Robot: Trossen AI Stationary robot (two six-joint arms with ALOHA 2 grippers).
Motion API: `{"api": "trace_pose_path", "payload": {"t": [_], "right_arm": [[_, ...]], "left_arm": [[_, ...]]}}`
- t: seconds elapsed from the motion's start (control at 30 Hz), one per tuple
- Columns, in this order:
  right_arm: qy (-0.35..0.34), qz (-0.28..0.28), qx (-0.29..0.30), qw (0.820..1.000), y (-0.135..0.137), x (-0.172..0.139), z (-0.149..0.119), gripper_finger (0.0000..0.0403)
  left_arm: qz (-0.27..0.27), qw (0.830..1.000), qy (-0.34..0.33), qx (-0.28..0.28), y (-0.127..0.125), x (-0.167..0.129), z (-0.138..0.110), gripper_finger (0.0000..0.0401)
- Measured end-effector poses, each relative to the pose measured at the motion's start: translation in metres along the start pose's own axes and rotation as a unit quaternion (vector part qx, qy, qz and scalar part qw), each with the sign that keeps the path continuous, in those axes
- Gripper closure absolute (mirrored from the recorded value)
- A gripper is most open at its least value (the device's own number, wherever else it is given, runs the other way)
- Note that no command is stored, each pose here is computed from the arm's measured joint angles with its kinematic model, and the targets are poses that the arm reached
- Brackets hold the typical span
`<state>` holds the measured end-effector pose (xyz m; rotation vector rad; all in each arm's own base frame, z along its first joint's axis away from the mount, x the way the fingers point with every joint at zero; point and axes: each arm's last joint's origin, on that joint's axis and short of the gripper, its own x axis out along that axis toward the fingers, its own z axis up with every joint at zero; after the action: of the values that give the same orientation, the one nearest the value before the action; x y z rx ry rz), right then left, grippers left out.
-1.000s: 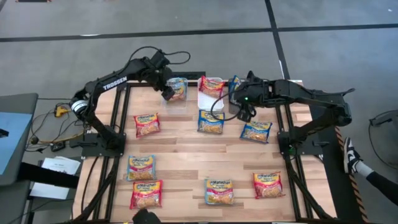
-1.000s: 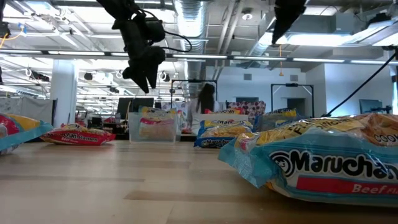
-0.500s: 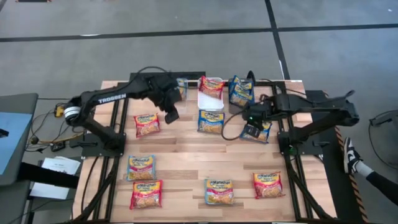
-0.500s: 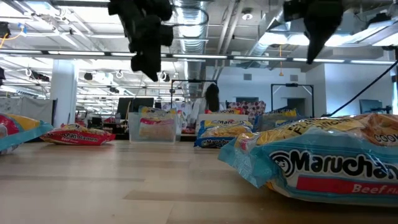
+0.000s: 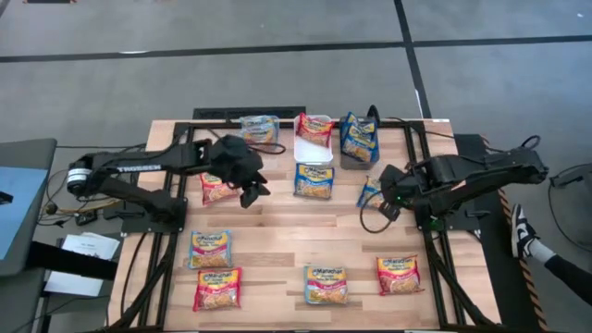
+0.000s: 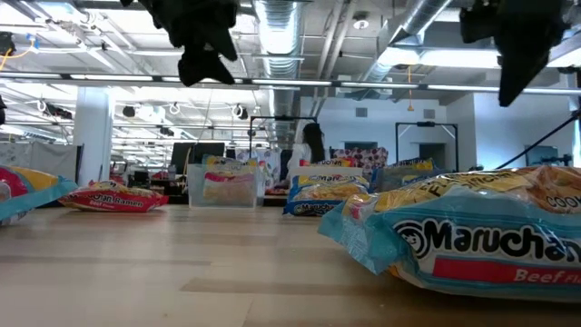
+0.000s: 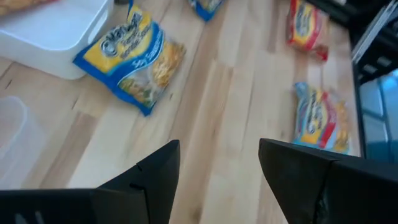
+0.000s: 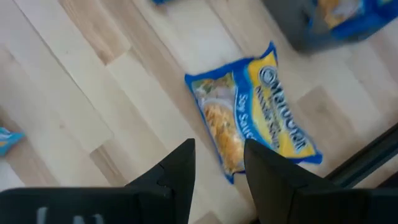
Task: Sort Maruchan noodles
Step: Put the blue noodle pack into the black bin
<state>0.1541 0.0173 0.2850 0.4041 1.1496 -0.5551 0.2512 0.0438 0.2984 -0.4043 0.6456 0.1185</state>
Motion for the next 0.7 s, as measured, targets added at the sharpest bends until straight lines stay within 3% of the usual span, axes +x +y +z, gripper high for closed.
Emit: {"api": "trace_pose_path", "payload": {"t": [0.3, 0.7], "right_arm": [[0.005, 0.011, -0.008, 1.0, 0.007, 0.006, -0.014, 0.0236], [0.031, -0.015, -0.002, 0.999, 0.012, 0.021, -0.007, 0.0168]], "left_arm": [[-0.038, 0.996, -0.081, 0.016, -0.034, -0.01, -0.006, 0.0195], [-0.104, 0.986, -0.116, 0.051, -0.065, -0.013, -0.008, 0.0195]]}}
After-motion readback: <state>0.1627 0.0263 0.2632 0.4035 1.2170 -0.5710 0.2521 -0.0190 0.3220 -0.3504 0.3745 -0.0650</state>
